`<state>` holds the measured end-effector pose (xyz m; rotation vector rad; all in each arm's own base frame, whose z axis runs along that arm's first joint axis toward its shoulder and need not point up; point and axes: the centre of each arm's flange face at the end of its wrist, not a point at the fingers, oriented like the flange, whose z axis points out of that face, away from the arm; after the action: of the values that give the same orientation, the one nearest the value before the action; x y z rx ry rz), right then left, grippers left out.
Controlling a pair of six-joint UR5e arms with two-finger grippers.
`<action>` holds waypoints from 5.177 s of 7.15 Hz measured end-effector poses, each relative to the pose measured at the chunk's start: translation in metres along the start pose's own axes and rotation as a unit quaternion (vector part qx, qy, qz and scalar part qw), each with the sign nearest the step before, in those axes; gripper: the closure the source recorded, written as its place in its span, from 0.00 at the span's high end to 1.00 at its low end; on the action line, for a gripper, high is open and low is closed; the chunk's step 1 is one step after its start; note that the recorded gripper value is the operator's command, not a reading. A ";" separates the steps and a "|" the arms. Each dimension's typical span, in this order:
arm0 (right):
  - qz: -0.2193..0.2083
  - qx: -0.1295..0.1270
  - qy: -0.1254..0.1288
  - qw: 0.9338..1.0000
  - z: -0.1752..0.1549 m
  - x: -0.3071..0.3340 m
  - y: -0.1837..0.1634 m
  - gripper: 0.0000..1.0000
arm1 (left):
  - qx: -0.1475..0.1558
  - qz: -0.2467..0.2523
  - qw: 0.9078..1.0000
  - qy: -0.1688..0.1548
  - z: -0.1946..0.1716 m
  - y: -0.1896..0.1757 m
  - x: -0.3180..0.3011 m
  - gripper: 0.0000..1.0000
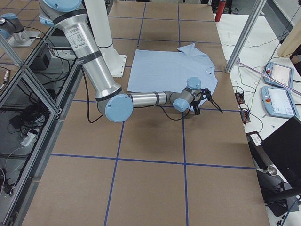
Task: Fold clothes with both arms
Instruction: 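Grasp the sleeve with the right gripper and fold it toward the collar, then release the folded sleeve and lift the right gripper while the left arm approaches, then move the left gripper to the sleeve nearest it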
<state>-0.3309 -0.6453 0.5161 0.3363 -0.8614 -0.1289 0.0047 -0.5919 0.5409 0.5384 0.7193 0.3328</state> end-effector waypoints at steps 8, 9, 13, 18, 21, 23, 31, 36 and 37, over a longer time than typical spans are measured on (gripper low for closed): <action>-0.001 0.008 -0.021 1.000 -0.021 -0.036 -0.023 0.00 | 0.000 0.000 1.000 0.001 0.000 0.000 0.000 1.00; 0.014 0.014 -0.037 0.999 -0.031 -0.059 -0.028 0.00 | 0.000 0.001 1.000 0.001 0.000 -0.001 0.000 1.00; 0.054 0.049 -0.028 0.997 -0.012 -0.237 -0.065 0.00 | 0.001 0.002 1.000 0.001 0.000 -0.003 0.000 0.99; 0.069 0.067 0.042 0.994 0.016 -0.297 -0.116 1.00 | 0.015 -0.033 0.999 0.004 0.003 -0.011 0.006 1.00; 0.091 0.028 0.019 0.995 -0.014 -0.299 -0.122 1.00 | 0.030 -0.113 0.992 0.048 0.055 -0.056 0.092 0.99; 0.121 -0.049 0.001 0.991 -0.068 -0.292 -0.104 1.00 | 0.050 -0.175 0.983 0.034 0.097 -0.106 0.180 0.94; 0.136 -0.053 0.011 0.989 -0.102 -0.236 -0.048 1.00 | 0.088 -0.263 0.961 0.007 0.232 -0.151 0.303 0.75; 0.137 -0.054 0.013 0.989 -0.098 -0.234 -0.049 1.00 | 0.089 -0.248 0.964 0.016 0.254 -0.151 0.311 0.66; 0.137 -0.054 0.013 0.989 -0.098 -0.234 -0.049 1.00 | 0.090 -0.238 0.967 0.016 0.254 -0.152 0.311 0.63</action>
<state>-0.4068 -0.6104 0.2719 0.1148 -0.8623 0.0847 0.4186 -0.6600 0.4485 0.5131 0.8885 -0.1748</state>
